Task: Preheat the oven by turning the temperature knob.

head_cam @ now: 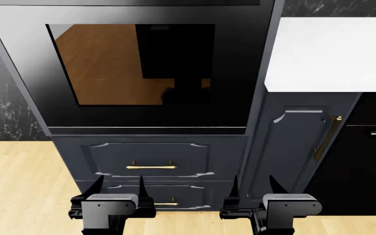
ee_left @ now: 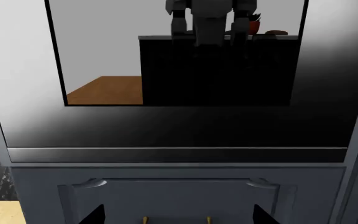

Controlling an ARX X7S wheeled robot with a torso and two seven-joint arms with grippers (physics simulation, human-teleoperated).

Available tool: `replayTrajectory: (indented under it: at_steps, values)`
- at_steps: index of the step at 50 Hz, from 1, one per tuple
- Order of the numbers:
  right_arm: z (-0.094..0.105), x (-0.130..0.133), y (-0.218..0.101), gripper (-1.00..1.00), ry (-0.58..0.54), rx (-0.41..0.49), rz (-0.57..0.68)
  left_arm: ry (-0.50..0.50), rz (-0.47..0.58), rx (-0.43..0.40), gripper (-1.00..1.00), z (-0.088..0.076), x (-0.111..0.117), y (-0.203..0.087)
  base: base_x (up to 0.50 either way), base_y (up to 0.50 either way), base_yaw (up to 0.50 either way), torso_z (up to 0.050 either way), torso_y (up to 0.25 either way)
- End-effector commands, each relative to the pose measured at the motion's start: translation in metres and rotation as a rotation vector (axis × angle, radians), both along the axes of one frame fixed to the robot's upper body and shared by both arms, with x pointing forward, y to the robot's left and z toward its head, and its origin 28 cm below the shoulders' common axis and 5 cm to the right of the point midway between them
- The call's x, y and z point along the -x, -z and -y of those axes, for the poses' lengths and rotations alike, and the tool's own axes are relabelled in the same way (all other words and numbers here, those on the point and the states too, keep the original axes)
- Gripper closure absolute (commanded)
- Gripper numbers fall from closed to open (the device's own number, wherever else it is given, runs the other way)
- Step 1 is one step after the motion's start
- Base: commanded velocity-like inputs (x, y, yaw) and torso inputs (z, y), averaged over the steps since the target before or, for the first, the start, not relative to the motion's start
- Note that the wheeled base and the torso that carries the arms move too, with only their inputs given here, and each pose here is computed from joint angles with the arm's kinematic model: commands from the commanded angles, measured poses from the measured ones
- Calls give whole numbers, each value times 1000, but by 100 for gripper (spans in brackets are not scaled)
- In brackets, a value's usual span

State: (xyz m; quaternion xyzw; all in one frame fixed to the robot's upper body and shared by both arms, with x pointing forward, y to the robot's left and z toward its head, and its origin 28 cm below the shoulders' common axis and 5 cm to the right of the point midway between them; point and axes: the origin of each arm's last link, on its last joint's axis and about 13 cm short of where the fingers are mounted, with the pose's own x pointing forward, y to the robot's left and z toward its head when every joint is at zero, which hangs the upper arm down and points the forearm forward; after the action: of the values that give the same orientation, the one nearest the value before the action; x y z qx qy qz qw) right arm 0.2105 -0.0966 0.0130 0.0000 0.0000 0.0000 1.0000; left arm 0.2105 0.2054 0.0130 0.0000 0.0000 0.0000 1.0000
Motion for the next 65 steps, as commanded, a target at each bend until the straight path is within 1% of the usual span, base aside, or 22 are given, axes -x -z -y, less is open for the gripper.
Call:
replayTrajectory:
  at_steps: [1, 7, 11, 15, 54, 55, 56, 57, 58, 59, 60, 61, 62, 63, 64, 65]
  values:
    - [0, 0, 0, -100, 5, -4, -10, -5, -5, -7, -100, 0, 0, 0, 0, 0, 0, 0, 0]
    - [0, 0, 1, -100, -5, -3, -16, 0, -2, -7, -100, 0, 0, 0, 0, 0, 0, 0, 0]
    - [0, 0, 1, -100, -9, -3, -16, -12, -6, -24, -100, 0, -1, 0, 0, 0, 0, 0, 0]
    - [0, 1, 1, -100, -17, -10, -17, 1, 5, -4, -100, 0, 1, -1, 0, 0, 0, 6, 0]
    - [0, 1, 1, -100, -10, -15, -34, 15, -13, -9, -100, 1, -3, 1, 0, 0, 0, 50, 0]
    - [0, 1, 1, -100, -9, -16, -33, 14, -7, -9, -100, 1, -3, 0, 0, 0, 0, 50, 0]
    - [0, 2, -1, -100, 3, -30, -11, 16, 38, -22, -100, 2, -2, -3, 0, 0, 0, 50, 0]
    - [1, 3, -4, -100, 12, -24, 21, 31, 101, -6, -100, 4, 0, -8, 0, 0, 0, 50, 0]
    - [0, 10, -19, -100, 25, -62, 68, 59, 172, 50, -100, 8, 4, -25, 0, 0, 0, 0, 0]
    - [-2, 18, -41, -100, 13, -105, 119, 66, 228, -24, -100, 9, 7, -41, 0, 0, 0, 0, 0]
    - [-3, 27, -62, -100, 9, -108, 177, 64, 290, -19, -100, 10, 14, -58, 0, 0, 0, 0, 0]
    - [-4, 36, -86, -100, 26, -116, 238, 58, 318, -66, -100, 10, 23, -67, 0, 0, 0, 0, 0]
    - [-5, 47, -110, -100, 26, -131, 304, 67, 351, -90, -100, 10, 33, -77, 0, 0, 0, 0, 0]
    - [-5, 52, -122, -100, 26, -140, 341, 63, 362, -105, -100, 9, 38, -79, 0, 0, 0, 0, 0]
    - [-4, 61, -138, -100, 31, -154, 395, 48, 398, -154, -100, 6, 47, -92, 0, 0, 0, 0, 0]
    - [-2, 68, -150, -100, 38, -179, 411, 20, 427, -198, -100, 3, 55, -103, 0, 0, 0, 0, 0]
